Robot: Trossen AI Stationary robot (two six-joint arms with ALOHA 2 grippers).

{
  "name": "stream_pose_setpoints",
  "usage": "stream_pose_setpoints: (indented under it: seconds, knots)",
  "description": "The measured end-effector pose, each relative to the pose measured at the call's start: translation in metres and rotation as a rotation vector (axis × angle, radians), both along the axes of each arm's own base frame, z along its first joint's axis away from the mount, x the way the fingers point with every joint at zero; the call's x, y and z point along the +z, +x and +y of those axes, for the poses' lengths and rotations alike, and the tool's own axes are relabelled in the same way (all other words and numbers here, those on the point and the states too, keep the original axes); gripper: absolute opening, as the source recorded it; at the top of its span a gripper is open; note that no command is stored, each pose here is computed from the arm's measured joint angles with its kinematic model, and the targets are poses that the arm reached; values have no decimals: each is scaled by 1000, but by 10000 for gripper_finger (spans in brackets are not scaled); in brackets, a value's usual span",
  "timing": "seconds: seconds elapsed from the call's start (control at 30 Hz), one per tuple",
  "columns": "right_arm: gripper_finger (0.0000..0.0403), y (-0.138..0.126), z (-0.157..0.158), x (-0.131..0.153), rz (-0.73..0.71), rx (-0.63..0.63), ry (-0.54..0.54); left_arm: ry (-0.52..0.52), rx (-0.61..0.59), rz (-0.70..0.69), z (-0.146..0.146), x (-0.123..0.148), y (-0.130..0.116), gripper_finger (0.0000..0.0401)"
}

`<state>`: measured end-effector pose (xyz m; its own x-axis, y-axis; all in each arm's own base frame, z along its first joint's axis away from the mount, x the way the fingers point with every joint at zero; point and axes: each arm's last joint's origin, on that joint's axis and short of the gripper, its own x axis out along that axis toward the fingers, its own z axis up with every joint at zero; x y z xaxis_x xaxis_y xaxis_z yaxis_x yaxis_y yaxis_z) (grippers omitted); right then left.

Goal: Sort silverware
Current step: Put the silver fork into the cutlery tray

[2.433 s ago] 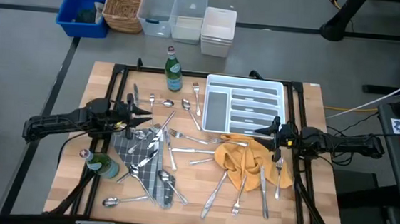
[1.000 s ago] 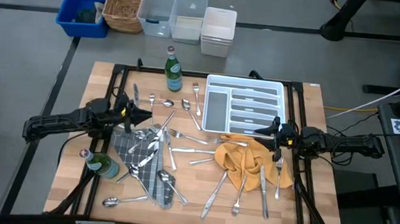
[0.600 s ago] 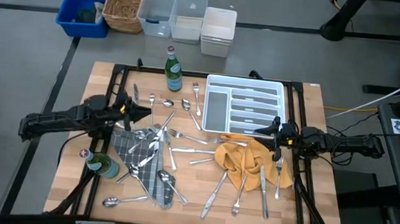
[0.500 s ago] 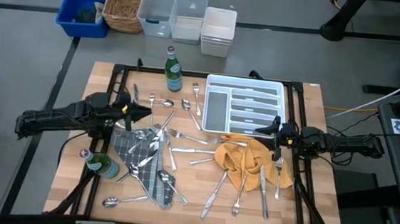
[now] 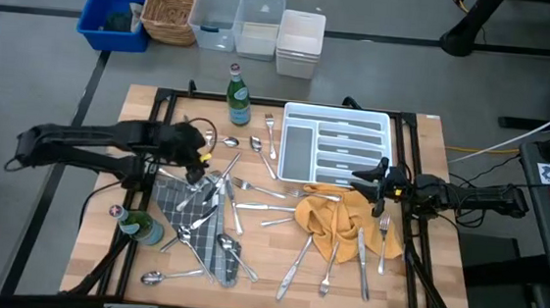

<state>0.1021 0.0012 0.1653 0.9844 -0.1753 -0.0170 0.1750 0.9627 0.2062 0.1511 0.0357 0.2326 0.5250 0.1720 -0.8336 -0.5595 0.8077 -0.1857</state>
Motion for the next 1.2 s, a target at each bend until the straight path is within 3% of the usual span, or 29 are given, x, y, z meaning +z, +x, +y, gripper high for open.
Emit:
stream_pose_setpoints:
  seconds: [0.17,0.53,0.97,1.2]
  knots:
    - [175,0,0,0,0,0,0,-63,24,172,2,-19,11,86]
    - [175,0,0,0,2,0,-1,-167,20,363,4,-49,27,86]
    - [175,0,0,0,3,0,-1,-218,32,389,4,-55,30,88]
    - [175,0,0,0,3,0,-1,-226,6,376,1,-56,32,148]
